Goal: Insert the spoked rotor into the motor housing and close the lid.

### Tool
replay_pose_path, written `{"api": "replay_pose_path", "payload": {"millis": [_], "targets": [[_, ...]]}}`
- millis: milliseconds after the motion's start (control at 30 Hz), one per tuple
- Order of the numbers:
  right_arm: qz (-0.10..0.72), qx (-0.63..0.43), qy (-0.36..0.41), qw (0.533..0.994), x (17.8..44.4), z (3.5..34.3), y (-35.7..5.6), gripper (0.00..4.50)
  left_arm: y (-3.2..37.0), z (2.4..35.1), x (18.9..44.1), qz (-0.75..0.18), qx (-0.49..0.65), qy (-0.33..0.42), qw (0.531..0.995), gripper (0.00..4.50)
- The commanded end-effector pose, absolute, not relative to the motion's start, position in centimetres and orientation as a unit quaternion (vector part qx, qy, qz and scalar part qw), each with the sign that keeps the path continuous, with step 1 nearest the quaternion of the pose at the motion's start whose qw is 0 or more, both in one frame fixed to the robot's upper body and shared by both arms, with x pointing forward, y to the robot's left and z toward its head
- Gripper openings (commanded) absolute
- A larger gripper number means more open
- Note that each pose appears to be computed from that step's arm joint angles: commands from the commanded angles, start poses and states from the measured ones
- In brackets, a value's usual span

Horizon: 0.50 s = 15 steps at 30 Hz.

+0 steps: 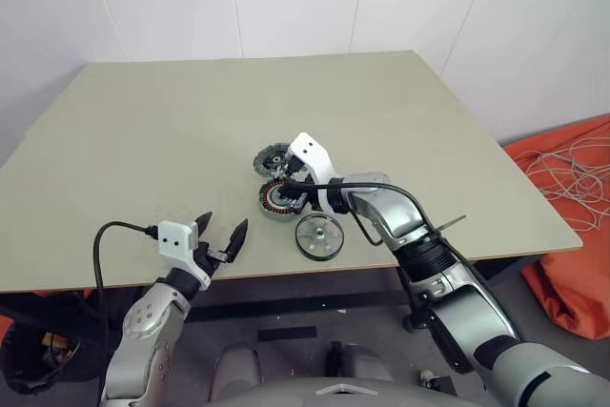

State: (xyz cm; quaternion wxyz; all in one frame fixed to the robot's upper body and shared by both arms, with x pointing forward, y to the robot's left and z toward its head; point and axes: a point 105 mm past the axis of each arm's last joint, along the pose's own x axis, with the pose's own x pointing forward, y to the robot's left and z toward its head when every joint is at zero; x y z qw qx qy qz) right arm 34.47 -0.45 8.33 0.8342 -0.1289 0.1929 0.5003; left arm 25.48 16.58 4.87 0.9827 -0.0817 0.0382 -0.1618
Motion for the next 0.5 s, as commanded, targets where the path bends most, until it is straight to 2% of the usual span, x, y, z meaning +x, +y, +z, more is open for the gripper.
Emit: {"api": "replay_pose_path", "payload": {"millis": [33, 500], "targets": [[0.500, -0.133, 0.177, 0.837, 34.7, 9.1, -0.2, 0.02, 16.7, 6.0, 25.8, -0.162, -0.073, 0.013, 0.984, 4.50], [0.483, -0.126, 0.190, 0.845, 35.8, 7.9, -0.1, 0.02, 16.7, 6.0, 25.8, -0.161, -0.074, 0.015, 0.984, 4.50]]}}
